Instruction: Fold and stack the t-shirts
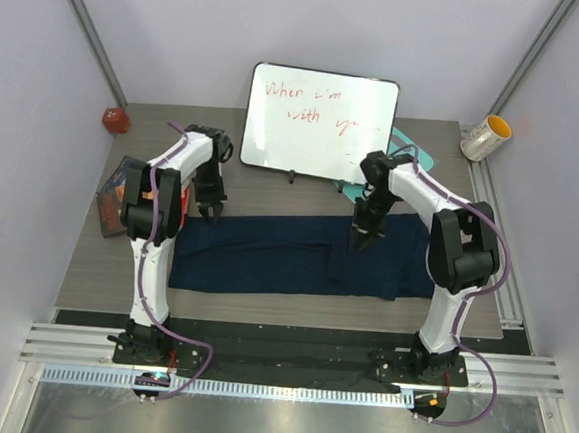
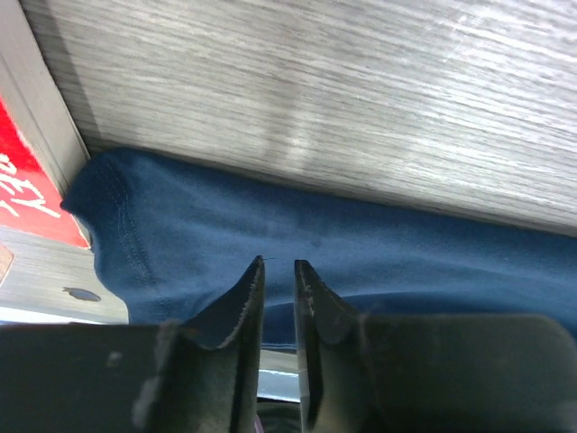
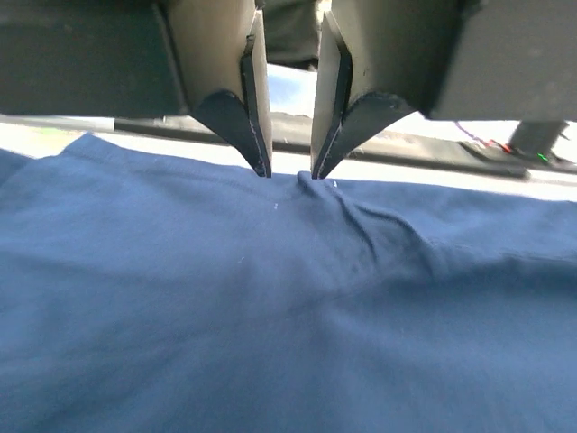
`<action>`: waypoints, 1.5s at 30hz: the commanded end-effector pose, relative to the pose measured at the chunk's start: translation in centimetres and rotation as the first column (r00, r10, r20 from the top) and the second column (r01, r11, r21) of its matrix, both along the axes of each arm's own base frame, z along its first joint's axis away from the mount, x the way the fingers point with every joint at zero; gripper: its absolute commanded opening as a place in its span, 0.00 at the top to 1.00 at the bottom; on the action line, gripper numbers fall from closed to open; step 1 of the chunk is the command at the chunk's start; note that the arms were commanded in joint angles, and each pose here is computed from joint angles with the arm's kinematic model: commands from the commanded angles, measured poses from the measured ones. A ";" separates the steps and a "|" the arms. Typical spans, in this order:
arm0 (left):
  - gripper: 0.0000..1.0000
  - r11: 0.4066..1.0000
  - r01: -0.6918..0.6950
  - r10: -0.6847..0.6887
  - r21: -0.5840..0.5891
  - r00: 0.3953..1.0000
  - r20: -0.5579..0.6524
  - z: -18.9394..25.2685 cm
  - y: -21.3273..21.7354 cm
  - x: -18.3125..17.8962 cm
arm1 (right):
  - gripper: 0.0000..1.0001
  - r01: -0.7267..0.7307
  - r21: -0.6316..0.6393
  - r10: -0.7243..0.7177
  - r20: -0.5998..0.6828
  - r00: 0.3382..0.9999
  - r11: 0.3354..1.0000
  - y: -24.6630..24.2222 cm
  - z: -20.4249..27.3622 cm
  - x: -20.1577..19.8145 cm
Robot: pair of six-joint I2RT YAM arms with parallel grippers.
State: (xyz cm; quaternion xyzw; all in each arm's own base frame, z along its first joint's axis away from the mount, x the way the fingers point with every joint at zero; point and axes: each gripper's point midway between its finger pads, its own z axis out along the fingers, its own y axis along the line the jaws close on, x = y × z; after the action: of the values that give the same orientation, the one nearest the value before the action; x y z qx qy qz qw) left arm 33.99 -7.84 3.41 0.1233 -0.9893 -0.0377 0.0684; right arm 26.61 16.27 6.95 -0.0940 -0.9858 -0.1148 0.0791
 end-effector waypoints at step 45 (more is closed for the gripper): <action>1.00 0.994 0.103 -0.108 -0.044 0.983 -0.148 -2.8 -2.0 -4.0 | 0.99 0.584 -0.334 -0.570 0.150 0.808 0.740 -18.3 -6.1 13.8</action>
State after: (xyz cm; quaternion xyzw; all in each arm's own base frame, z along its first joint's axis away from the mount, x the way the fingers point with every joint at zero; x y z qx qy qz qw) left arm 30.38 -9.48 1.50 0.0964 -0.9853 -0.0261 0.1384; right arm 36.13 2.77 1.99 -0.3778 -0.9217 -0.0048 0.0877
